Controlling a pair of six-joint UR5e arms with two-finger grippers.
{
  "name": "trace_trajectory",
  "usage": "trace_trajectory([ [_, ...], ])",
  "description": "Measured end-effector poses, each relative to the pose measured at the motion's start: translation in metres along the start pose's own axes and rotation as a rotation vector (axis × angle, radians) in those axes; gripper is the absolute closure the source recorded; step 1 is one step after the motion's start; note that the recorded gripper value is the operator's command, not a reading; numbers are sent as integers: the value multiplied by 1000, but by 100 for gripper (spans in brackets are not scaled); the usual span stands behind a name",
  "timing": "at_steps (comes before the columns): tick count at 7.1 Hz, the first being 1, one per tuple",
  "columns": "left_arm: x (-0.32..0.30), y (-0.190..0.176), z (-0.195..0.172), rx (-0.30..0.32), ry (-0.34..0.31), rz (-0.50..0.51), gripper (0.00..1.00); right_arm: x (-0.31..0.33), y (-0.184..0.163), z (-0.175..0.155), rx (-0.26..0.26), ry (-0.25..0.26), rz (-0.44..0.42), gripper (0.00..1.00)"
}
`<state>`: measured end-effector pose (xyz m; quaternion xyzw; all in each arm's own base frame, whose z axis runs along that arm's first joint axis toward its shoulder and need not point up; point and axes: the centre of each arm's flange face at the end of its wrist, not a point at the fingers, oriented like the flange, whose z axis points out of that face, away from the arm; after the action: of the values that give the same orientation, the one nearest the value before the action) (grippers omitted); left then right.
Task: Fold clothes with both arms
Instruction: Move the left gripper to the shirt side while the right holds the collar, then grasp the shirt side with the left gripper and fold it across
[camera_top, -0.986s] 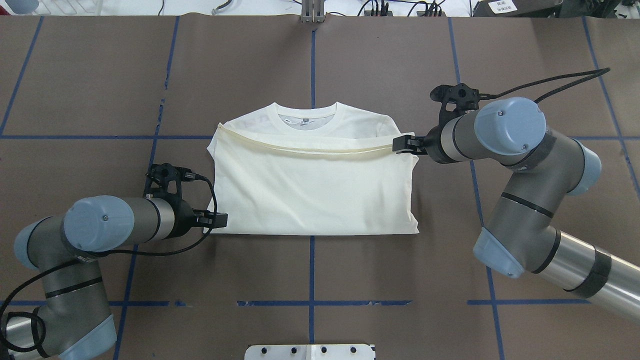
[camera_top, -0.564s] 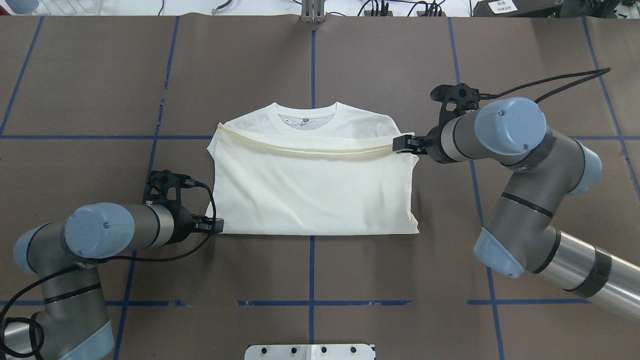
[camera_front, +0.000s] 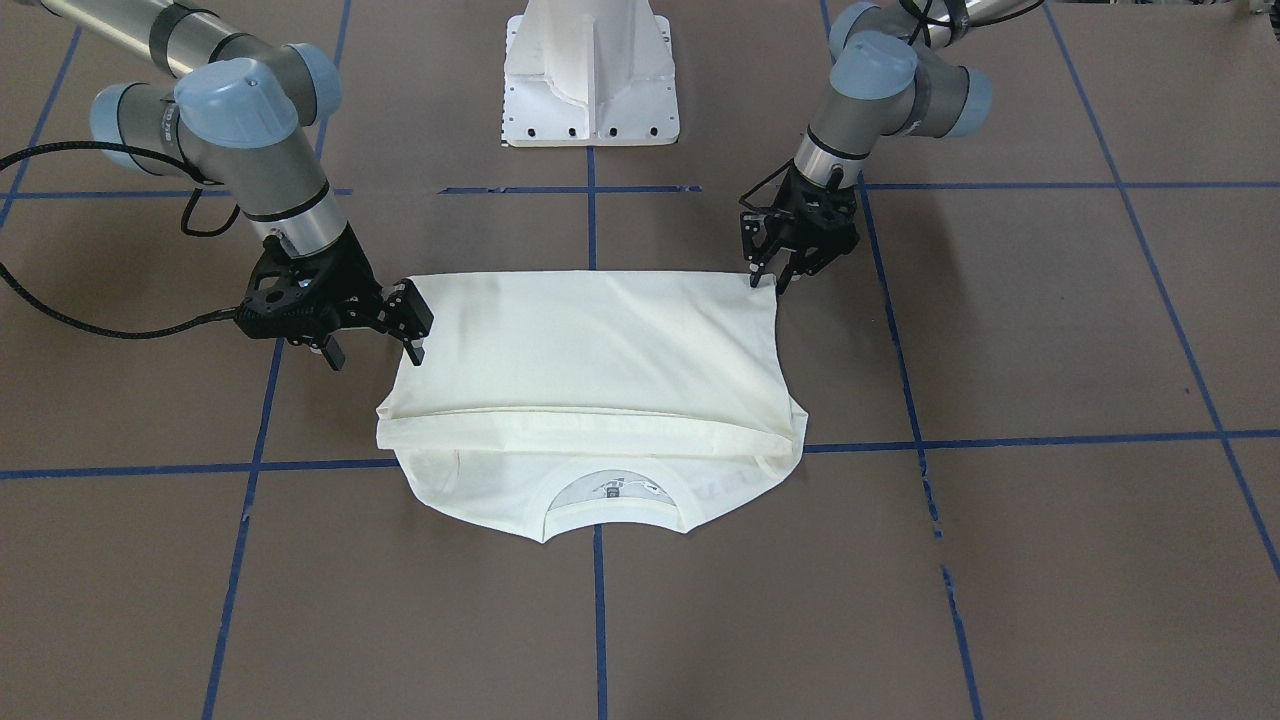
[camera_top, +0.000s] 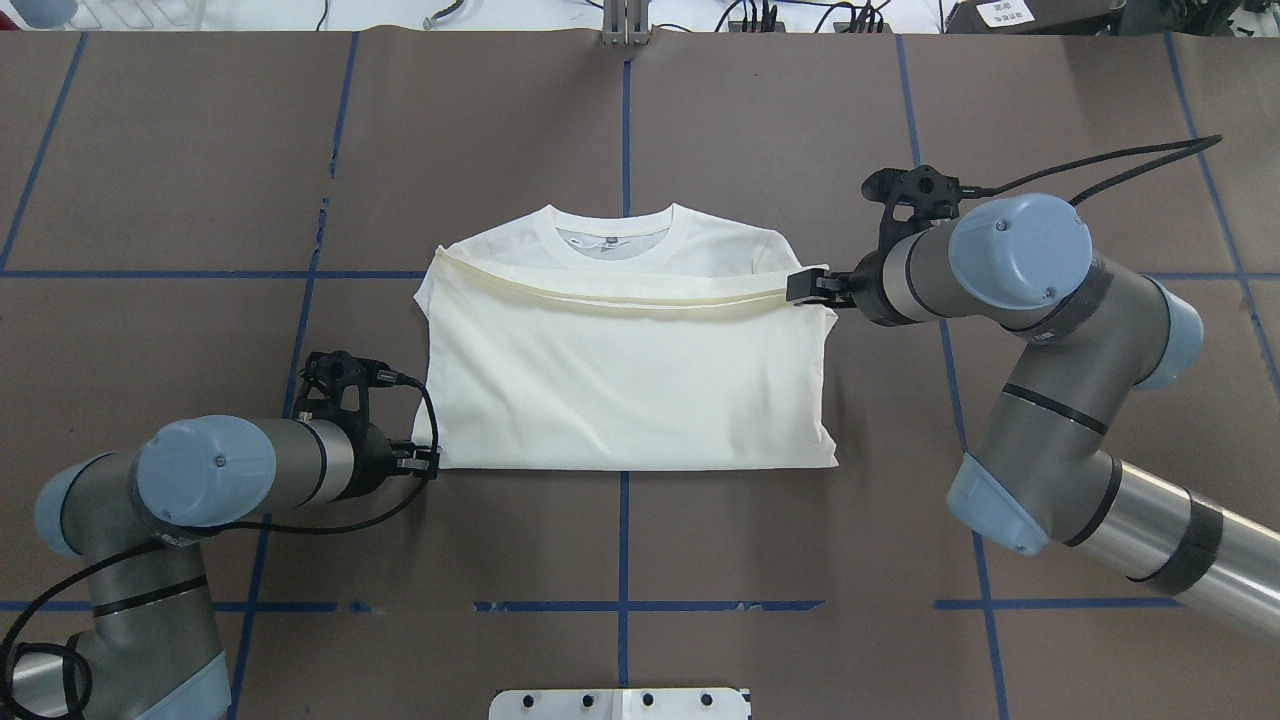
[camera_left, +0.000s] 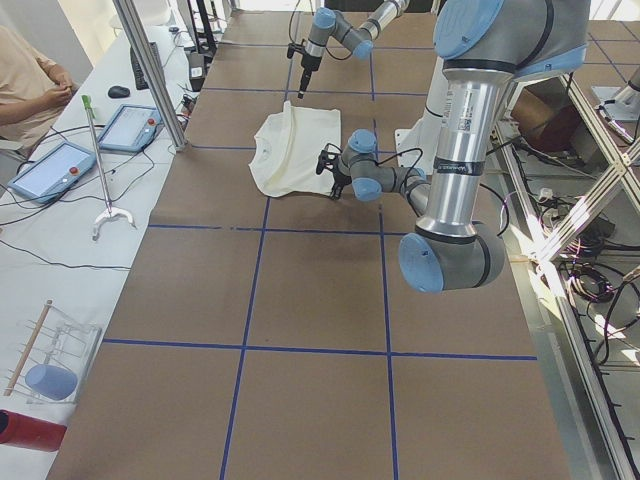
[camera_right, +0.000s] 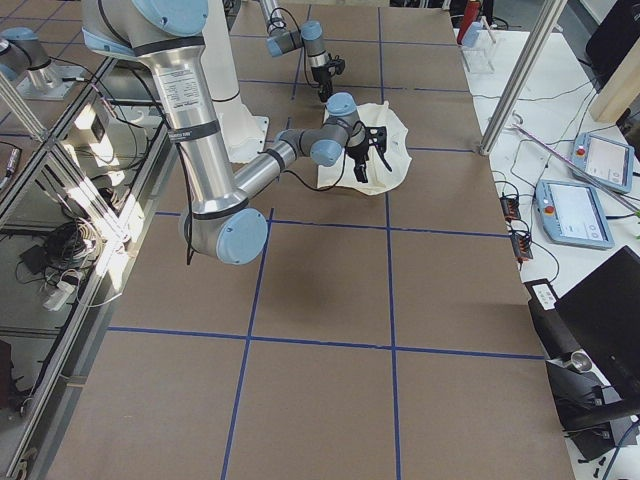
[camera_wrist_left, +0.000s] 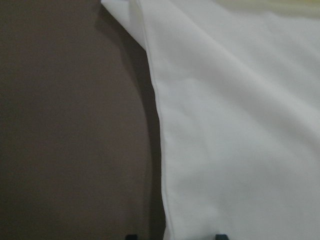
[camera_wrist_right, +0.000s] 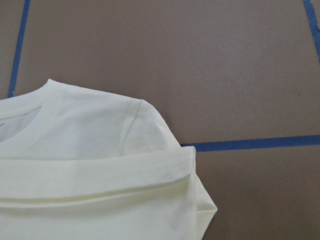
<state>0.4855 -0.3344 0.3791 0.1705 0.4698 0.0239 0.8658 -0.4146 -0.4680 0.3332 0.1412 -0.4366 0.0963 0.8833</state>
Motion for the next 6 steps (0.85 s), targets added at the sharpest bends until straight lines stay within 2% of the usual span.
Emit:
trace_trajectory([
  [4,4,0,-2,5,5,13,100,2,-2,2,2,7,1,0],
  [5,-4,-10,-4,21,-8,40,100,2,-2,2,2,7,1,0],
  [6,-24,-36,-8,60,-43,105,100,2,-2,2,2,7,1,0],
])
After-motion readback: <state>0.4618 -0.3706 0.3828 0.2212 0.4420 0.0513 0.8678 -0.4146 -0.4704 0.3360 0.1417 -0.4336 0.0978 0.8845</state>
